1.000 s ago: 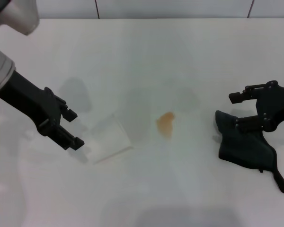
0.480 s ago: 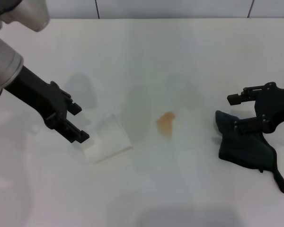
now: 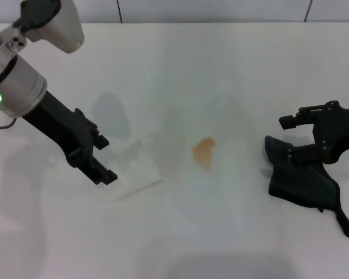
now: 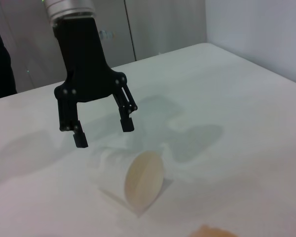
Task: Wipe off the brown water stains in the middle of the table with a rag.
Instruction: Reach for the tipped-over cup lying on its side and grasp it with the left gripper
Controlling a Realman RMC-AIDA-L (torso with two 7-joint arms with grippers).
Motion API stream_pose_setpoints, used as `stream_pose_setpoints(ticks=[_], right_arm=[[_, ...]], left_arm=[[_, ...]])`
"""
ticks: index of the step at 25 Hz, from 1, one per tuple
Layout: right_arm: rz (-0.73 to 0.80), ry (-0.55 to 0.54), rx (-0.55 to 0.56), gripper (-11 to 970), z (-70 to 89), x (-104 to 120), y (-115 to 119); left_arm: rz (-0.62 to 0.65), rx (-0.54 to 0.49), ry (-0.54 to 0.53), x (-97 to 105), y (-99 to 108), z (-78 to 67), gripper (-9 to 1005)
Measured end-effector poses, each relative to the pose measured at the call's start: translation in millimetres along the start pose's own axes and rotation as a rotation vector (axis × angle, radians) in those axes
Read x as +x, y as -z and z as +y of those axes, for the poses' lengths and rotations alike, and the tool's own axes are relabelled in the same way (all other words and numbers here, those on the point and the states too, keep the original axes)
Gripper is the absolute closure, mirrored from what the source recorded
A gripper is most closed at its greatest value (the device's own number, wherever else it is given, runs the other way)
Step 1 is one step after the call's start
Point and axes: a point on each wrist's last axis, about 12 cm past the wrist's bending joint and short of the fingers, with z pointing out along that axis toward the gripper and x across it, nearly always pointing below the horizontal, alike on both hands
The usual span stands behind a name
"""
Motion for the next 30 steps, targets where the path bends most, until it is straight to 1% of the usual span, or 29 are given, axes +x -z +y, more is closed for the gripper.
stream_pose_setpoints(ticks=[10,13,21,30], right_arm=[[0.001,0.002,-0.004,238,0.2,-0.2,0.2],[0.002,0.001,-0.005,238,0.5,0.2,0.3],[0.002,0.002,-0.007,238,0.6,0.0,0.3],[0.002,0.005,-0.007,238,0.6,-0.1,0.2]], left_arm=[[0.003,0.008,0.019,3.8,-5.9,0.6,117],[0.017,0.006,0.02,2.3,-4.6,2.2,117],[0.099,-0.016,0.003,-5.7,-1.4,5.4,117],[0.09,-0.026,-0.028,-19.1,-4.8,5.0,116]])
